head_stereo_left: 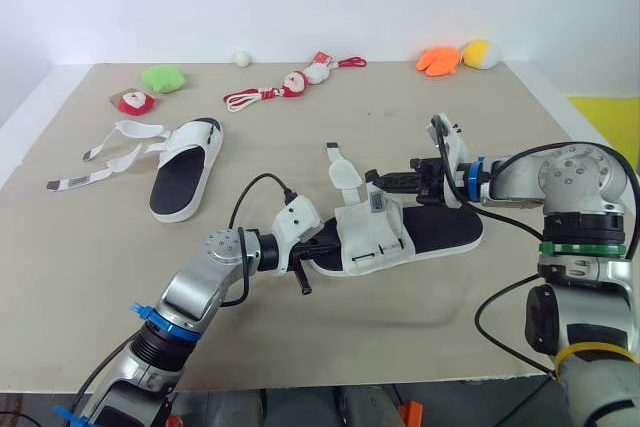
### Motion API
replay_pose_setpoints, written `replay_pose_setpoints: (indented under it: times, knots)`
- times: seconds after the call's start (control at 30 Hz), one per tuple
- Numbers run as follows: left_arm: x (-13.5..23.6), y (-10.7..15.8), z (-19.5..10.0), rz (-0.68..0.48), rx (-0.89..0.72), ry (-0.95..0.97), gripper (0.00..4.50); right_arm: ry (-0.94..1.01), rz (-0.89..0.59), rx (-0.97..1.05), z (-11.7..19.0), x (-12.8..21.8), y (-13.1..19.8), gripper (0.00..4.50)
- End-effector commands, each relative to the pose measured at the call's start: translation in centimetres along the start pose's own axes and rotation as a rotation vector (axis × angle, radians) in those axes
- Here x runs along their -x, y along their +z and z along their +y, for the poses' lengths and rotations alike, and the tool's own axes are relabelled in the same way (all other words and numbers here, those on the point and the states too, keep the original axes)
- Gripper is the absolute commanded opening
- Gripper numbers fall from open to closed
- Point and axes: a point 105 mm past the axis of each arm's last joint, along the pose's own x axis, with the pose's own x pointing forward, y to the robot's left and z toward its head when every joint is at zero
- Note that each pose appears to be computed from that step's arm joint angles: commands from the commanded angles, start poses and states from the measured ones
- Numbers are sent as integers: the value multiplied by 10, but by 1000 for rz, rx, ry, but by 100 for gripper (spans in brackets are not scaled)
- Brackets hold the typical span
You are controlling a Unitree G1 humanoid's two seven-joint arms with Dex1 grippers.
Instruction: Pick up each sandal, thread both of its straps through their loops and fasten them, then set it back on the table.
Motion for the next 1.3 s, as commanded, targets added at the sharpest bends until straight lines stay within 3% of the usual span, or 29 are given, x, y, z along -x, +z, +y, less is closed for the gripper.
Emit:
replay_pose_setpoints:
  times: [0.03, 0.67, 0.7, 0.87, 0.97, 1.17, 1.3]
  knots:
    - [-3, -11, -5, 35, 26, -17, 0, -4, -39, 16, 4, 5, 12, 13]
    - [-3, -11, -4, 34, 24, -13, 0, -168, 21, 163, -24, 3, -3, 13]
    - [-3, -11, -4, 34, 24, -13, 0, -170, 19, 168, -25, 4, -2, 71]
    - [-2, -11, -4, 34, 22, -12, 0, -183, -31, 235, -26, 13, 10, 279]
    - [-3, -10, -3, 33, 21, -12, 0, -166, -80, 278, -22, 21, 22, 443]
    - [-4, -10, -3, 30, 19, -13, 0, 61, -156, 204, 18, 25, 39, 448]
    - [-6, -9, -3, 26, 18, -15, 0, 142, -107, 125, 32, 16, 31, 326]
